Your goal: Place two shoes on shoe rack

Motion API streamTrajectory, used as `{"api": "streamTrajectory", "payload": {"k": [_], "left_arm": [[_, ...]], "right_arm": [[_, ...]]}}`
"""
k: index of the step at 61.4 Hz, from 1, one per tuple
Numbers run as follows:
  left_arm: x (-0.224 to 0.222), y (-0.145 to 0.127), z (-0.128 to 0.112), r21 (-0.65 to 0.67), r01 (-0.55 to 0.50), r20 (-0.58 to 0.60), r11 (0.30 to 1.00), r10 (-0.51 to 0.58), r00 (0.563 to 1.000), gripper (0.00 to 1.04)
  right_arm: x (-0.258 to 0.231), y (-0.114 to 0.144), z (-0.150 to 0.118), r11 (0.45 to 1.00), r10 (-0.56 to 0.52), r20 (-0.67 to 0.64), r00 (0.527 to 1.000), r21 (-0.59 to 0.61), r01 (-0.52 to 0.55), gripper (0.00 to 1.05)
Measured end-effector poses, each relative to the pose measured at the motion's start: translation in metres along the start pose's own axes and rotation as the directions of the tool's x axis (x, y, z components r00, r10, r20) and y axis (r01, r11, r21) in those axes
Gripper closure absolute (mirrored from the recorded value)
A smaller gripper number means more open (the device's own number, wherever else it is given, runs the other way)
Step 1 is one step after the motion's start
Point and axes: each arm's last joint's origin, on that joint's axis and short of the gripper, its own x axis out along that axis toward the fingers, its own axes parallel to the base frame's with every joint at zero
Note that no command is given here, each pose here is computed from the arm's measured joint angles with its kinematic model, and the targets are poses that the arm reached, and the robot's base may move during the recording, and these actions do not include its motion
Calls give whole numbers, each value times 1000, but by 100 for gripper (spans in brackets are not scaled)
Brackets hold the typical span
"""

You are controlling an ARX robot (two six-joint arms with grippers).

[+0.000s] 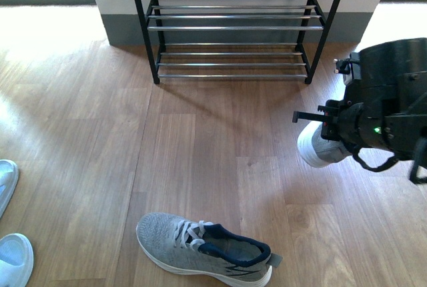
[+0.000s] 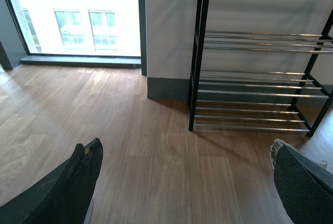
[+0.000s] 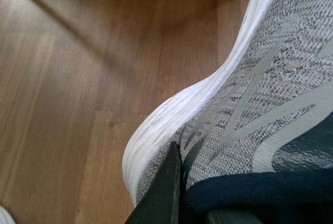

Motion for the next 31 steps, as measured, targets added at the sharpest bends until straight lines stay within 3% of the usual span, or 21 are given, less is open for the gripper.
{"api": "streamTrajectory", "payload": {"k": [4,9,31], "left_arm": [[0,0,0,0,0,0,1000,0,1000,9],[0,0,0,0,0,0,1000,0,1000,9],[0,0,0,0,0,0,1000,0,1000,9]], "right_arm": [[-33,-8,6,987,47,75,996,-154,-35,103],[-71,-18,14,970,74,128,989,-238,-42,103],[-168,-52,27,979,72,288,955,-205,-12,103]]}}
